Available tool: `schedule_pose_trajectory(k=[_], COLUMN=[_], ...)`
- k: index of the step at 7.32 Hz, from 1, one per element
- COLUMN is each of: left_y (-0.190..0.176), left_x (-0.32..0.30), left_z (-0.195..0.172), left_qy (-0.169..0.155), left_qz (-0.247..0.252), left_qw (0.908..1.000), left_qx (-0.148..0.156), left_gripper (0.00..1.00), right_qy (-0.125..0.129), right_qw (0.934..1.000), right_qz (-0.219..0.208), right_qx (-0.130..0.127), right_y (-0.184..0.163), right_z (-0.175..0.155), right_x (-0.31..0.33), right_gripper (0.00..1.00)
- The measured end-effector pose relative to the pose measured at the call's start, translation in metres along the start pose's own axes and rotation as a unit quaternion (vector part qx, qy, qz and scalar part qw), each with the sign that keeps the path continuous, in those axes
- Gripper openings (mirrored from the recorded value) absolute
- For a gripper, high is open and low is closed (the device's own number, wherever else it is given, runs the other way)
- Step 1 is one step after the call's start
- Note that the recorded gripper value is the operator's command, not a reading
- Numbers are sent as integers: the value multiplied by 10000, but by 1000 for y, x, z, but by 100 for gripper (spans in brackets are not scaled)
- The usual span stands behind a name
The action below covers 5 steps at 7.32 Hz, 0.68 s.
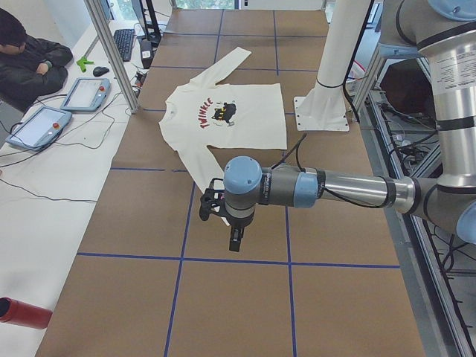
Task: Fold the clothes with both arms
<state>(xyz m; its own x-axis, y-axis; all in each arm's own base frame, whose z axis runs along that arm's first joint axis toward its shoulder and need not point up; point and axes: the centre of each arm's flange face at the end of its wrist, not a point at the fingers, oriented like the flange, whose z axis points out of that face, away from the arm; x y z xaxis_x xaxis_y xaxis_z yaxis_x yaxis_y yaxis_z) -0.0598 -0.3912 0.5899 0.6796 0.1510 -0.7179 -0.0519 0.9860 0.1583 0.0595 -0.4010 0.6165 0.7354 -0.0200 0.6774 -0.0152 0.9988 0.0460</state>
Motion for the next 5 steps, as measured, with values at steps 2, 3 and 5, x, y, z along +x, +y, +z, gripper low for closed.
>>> schedule_pose_trajectory(k=[2,3,5], left_y=[-9,-13,-25], left_x=[14,21,30], left_z=[-13,-20,-30], left_qy=[-5,-26,-75], left_qz=[400,642,1145], left_qw=[9985,9961,9875], left_qx=[383,604,1083], left_gripper=[100,100,100], right_qy=[-17,-29,-52], right_qw=[10000,9998,9927], right_qz=[-21,-149,-810], right_qx=[19,155,892], right_y=[-2,-9,-29], right_z=[-1,-5,-24], right_x=[-4,-9,-27], right_gripper=[100,100,100])
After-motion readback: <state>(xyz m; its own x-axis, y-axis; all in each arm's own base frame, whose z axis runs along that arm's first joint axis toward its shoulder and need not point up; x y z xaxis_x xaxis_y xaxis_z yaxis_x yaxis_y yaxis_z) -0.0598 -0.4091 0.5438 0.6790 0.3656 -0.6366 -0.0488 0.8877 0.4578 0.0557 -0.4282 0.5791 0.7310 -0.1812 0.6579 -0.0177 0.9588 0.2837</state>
